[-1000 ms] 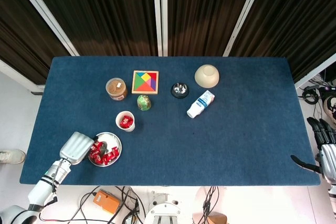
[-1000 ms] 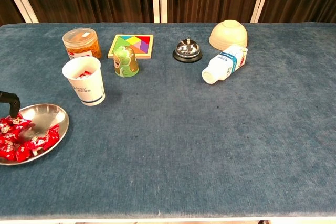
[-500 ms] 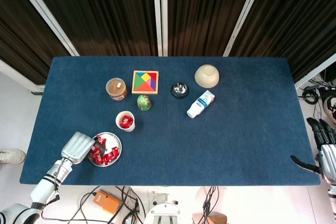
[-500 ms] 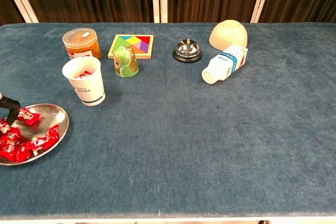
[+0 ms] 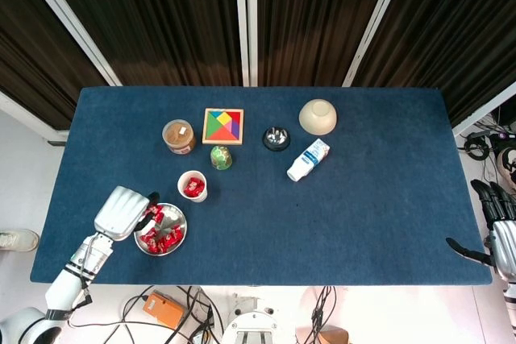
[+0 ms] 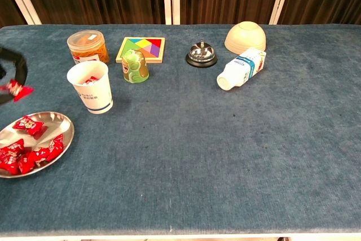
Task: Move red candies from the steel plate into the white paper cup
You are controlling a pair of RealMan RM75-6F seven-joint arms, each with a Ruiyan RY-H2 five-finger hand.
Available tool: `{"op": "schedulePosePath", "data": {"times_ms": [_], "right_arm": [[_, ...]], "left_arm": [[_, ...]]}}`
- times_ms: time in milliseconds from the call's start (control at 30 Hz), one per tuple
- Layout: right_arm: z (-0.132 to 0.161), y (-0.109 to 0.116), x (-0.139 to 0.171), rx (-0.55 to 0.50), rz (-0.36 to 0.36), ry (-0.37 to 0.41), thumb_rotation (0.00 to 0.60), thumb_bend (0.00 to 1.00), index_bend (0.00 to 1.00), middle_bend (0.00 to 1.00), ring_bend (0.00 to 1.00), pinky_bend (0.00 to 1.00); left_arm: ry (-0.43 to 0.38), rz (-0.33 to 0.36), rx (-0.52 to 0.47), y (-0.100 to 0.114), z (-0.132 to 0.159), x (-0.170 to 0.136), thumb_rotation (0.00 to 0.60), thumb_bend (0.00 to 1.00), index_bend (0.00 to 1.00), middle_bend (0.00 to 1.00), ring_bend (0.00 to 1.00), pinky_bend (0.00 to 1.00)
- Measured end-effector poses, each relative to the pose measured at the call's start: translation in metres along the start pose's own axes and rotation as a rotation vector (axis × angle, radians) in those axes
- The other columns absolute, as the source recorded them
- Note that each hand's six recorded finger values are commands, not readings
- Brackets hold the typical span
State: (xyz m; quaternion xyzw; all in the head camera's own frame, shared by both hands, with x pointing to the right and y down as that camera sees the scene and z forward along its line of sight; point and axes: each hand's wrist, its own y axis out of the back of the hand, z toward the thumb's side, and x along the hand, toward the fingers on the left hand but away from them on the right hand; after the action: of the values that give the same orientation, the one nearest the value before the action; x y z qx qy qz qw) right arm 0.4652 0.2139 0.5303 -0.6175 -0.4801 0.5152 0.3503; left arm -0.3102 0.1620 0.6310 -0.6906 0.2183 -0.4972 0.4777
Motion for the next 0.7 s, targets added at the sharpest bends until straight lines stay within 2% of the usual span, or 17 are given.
{"op": "schedulePosePath", "data": {"times_ms": [133,233,467,700], "right_arm": [[0.001,-0.001,0.000,-0.001,0.002,0.002,0.600,0.20,0.02,0.16,0.11,0.18],[0.000,-0.001,0.000,-0.003,0.002,-0.001,0.600,0.20,0.02,0.16,0.11,0.18],[-0.004,0.000,0.000,-0.001,0.001,-0.010,0.600,0.20,0.02,0.16,0.11,0.18],[-0.005,-0.001,0.000,-0.002,0.003,-0.015,0.600,0.20,0.02,0.16,0.11,0.18]], "left_arm": [[-0.038,0.060,-0.018,0.025,0.013,0.023,0.600,0.32,0.53,0.85,0.79,0.83],[-0.063,0.054,-0.010,0.029,0.023,0.037,0.600,0.32,0.53,0.85,0.79,0.83],[-0.071,-0.005,-0.022,0.021,0.037,0.066,0.600,0.31,0.53,0.85,0.78,0.83],[-0.036,-0.045,-0.031,0.010,0.035,0.083,0.600,0.29,0.53,0.85,0.78,0.83]]}}
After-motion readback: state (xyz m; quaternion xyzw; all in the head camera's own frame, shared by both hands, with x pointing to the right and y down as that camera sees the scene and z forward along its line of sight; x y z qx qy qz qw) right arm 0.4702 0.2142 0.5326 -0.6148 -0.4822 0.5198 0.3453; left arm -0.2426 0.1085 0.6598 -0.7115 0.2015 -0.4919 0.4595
